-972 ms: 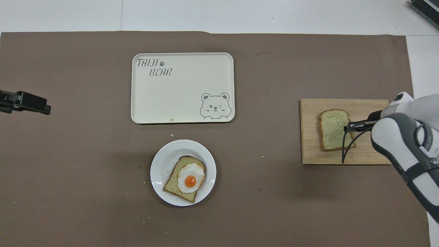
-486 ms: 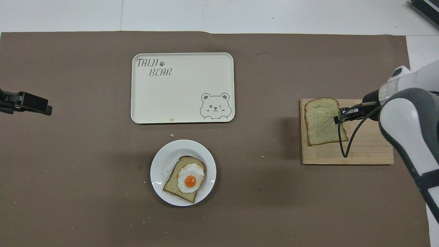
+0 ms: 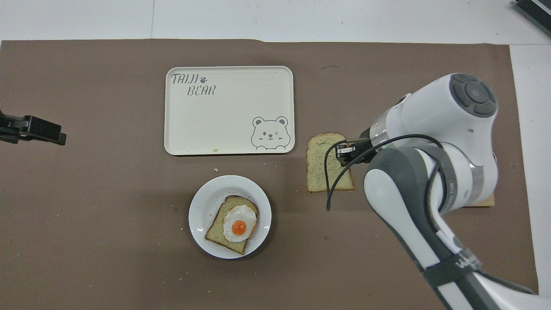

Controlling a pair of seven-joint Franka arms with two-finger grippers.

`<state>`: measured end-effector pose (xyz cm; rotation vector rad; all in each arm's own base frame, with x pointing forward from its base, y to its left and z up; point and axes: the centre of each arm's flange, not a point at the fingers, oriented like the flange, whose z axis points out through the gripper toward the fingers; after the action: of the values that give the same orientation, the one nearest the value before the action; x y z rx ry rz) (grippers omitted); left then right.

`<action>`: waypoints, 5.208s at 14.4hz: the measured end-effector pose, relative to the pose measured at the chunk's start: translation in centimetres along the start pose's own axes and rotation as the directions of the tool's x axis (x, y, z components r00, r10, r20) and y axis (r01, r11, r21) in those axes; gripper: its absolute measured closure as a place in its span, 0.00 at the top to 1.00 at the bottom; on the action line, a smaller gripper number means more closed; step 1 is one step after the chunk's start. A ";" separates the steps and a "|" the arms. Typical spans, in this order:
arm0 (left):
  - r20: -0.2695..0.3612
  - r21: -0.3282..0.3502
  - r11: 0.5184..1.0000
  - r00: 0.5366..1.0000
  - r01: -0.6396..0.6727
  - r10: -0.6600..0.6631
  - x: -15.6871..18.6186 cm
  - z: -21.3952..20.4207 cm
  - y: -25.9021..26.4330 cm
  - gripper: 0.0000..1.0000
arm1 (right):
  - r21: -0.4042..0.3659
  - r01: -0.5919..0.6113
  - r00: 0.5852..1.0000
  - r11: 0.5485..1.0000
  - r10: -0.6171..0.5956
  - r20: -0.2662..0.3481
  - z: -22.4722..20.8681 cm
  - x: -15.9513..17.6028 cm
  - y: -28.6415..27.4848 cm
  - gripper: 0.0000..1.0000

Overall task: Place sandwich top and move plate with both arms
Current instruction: 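Lift the bread slice with the right gripper toward the plate, then lay the bread on the egg toast and open the right gripper, then withdraw the right gripper while the left gripper reaches the plate rim, then push the plate with the left gripper onto the bear tray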

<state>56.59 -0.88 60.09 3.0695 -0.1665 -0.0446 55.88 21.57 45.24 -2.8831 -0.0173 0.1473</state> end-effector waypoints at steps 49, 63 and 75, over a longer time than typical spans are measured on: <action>-0.038 -0.596 0.787 0.985 -0.156 0.167 -14.1 35.0 11.2 0.20 | -0.259 -0.267 0.949 0.928 0.206 -0.241 -26.8 -6.3 18.9 1.00; -0.021 -0.748 0.663 1.000 -0.018 0.003 -9.9 32.0 5.1 0.09 | -0.292 -0.096 0.986 0.952 0.050 -0.162 -24.2 -7.0 15.3 1.00; 0.089 -0.770 0.595 0.962 0.230 -0.257 3.5 27.1 5.4 0.09 | -0.239 -0.106 0.988 0.965 0.076 -0.131 -23.4 -7.1 16.9 1.00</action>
<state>58.60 -8.36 33.38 2.1790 0.2326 -0.0622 51.20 -0.85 64.25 -3.1365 0.1297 -0.0149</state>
